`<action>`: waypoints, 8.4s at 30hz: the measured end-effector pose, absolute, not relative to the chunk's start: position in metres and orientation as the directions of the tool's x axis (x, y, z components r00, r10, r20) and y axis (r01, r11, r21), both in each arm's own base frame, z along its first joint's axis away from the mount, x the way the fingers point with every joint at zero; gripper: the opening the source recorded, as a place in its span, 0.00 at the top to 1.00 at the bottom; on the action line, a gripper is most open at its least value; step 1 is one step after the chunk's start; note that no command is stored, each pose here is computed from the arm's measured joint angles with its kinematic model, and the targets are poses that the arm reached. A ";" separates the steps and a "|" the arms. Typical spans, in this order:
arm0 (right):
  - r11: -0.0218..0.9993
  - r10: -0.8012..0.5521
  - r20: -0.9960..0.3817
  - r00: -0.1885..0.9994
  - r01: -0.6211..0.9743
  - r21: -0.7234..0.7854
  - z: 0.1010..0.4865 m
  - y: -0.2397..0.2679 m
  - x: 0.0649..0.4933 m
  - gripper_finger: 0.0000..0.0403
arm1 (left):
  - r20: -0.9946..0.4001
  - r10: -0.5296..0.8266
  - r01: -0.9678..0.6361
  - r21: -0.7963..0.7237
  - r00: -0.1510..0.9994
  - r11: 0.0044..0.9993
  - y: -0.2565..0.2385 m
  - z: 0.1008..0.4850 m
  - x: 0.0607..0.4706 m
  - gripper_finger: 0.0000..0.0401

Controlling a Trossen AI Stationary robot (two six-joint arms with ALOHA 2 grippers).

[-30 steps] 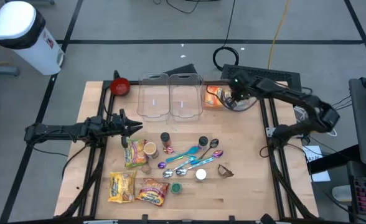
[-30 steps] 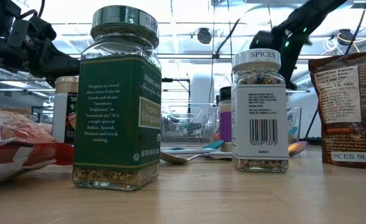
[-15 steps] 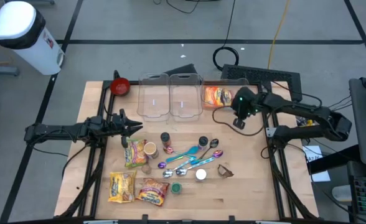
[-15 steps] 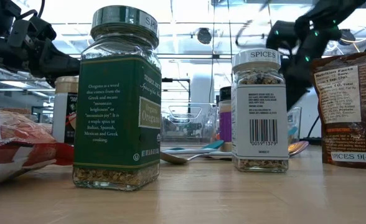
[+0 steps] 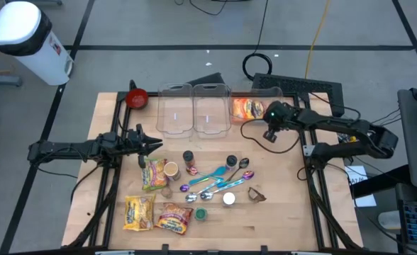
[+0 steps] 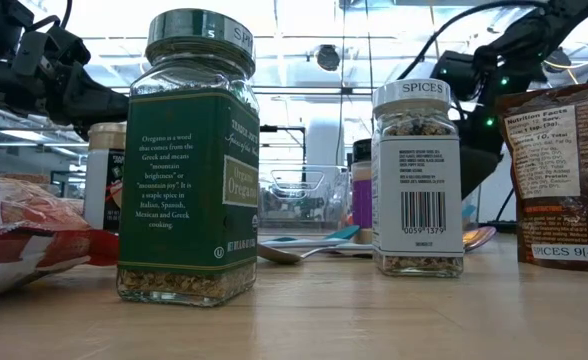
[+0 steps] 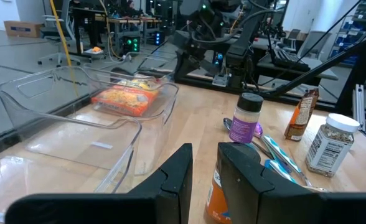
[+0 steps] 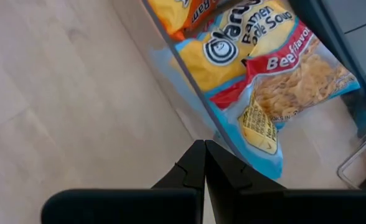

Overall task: Pick & Place Food Item
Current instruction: Adjust the right transparent bin on the table, then put the green noodle pack into the right transparent bin

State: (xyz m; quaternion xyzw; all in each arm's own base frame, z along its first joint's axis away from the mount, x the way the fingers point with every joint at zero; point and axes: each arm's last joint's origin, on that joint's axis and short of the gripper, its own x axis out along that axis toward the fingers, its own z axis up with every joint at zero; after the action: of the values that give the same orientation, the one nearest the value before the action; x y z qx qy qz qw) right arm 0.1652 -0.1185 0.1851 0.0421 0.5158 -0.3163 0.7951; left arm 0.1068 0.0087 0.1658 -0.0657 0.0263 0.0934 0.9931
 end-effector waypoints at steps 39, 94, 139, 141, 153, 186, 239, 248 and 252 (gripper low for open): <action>0.923 -0.330 -0.739 0.587 0.365 -0.123 0.215 -0.058 0.185 1.00 | -0.064 0.181 -0.188 -0.126 0.981 0.974 0.009 0.166 0.107 0.80; 0.992 0.075 0.033 0.997 -0.072 -0.102 0.169 -0.022 0.142 1.00 | 0.137 0.151 -0.113 -0.250 0.979 0.961 0.008 0.185 0.106 0.80; 0.998 0.028 -0.022 0.999 -0.029 -0.058 0.163 -0.029 0.141 1.00 | -0.974 -0.090 -0.539 -0.190 0.206 0.821 -0.005 0.157 0.126 0.54; 0.998 0.028 -0.023 0.999 -0.029 -0.057 0.163 -0.029 0.141 1.00 | -0.974 -0.091 -0.552 -0.193 0.208 0.811 -0.004 0.157 0.126 0.62; 0.998 0.028 -0.028 0.999 -0.029 -0.056 0.163 -0.029 0.141 1.00 | -0.967 -0.154 -0.628 -0.248 0.201 0.738 -0.006 0.158 0.126 0.98; 0.999 0.028 -0.028 0.999 -0.029 -0.028 0.163 -0.029 0.141 1.00 | -0.738 0.489 -0.679 0.056 0.466 0.732 0.012 0.401 0.134 1.00; 0.918 -0.376 0.239 0.895 0.325 0.226 0.266 -0.082 0.221 0.46 | -0.157 0.641 -0.495 0.509 0.751 0.704 0.071 0.356 0.385 0.99; 0.937 -0.322 0.252 0.913 0.269 0.221 0.265 -0.088 0.230 0.53 | -0.159 0.632 -0.487 0.507 0.758 0.711 0.071 0.356 0.385 0.98; 0.940 -0.323 0.252 0.912 0.279 0.197 0.265 -0.088 0.230 0.66 | -0.160 0.631 -0.486 0.507 0.759 0.712 0.071 0.356 0.385 0.99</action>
State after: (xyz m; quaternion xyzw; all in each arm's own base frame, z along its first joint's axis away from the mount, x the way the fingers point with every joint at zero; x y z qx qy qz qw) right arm 0.2303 -0.0884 0.2650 0.0786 -0.1415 -0.1544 0.9747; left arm 0.3848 0.0712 0.3556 0.2233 0.1629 0.3067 0.9108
